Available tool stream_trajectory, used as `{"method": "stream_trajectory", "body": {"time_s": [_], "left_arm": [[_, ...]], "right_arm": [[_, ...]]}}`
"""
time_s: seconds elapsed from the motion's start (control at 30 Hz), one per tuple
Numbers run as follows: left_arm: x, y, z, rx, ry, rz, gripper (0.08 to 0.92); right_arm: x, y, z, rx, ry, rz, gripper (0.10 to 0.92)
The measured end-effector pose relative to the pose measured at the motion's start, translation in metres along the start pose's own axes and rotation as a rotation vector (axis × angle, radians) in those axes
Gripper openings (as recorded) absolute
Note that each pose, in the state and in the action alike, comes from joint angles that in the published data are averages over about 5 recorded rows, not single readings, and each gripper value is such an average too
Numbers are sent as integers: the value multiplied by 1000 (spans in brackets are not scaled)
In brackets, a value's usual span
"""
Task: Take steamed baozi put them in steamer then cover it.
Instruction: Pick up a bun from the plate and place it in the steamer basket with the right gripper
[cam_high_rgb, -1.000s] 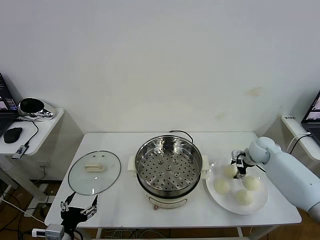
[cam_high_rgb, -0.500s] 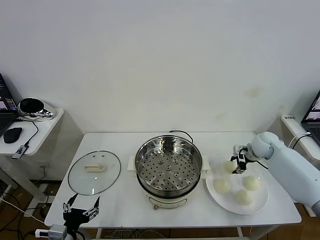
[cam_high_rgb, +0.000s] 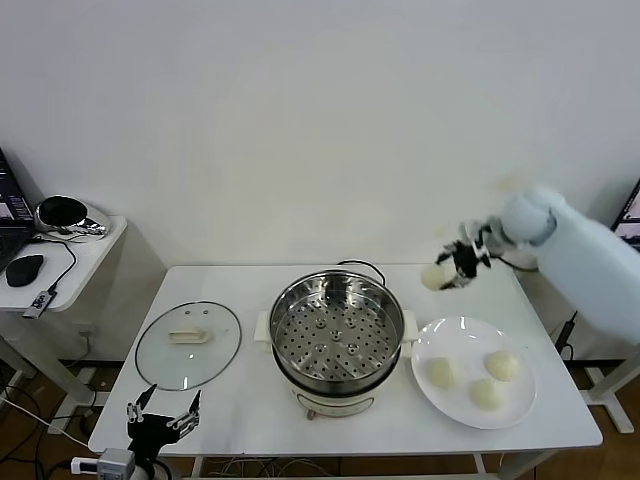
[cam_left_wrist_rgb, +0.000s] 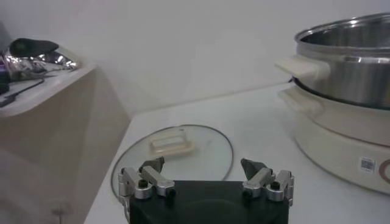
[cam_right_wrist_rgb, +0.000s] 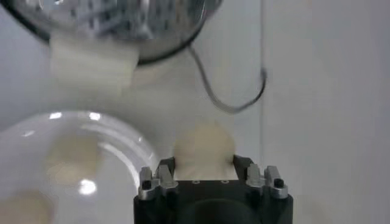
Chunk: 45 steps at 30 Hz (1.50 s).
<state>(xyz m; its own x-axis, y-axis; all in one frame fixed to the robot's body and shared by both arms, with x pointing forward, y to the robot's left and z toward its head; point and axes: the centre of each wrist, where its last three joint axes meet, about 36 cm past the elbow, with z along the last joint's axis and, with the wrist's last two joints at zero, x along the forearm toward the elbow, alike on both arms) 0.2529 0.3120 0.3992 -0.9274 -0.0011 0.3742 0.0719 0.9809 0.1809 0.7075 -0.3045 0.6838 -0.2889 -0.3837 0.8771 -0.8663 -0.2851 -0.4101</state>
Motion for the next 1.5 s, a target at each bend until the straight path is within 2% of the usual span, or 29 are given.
{"method": "stream_trajectory", "body": {"time_s": [0.2,0.43,0.73,1.03,1.5], "left_arm": [[3,1,-2,9,-5,-7,823],[4,2,4,18,6,-19,823],[6,3,7,19,16,-27,823],[5,6,6,12,16,-28,823],[5,7,11,21,29,-36,823]], "right_arm": [[-7,-41,-52,251,-78,-46,585],[-31,-63,-105,567,-142,-101,588],[-61,-68,-154,874,-143,-158,589],[-101,-63,-175,1009,-129,-214,585],[-147,-49,-177,1073,-112,-265,585]]}}
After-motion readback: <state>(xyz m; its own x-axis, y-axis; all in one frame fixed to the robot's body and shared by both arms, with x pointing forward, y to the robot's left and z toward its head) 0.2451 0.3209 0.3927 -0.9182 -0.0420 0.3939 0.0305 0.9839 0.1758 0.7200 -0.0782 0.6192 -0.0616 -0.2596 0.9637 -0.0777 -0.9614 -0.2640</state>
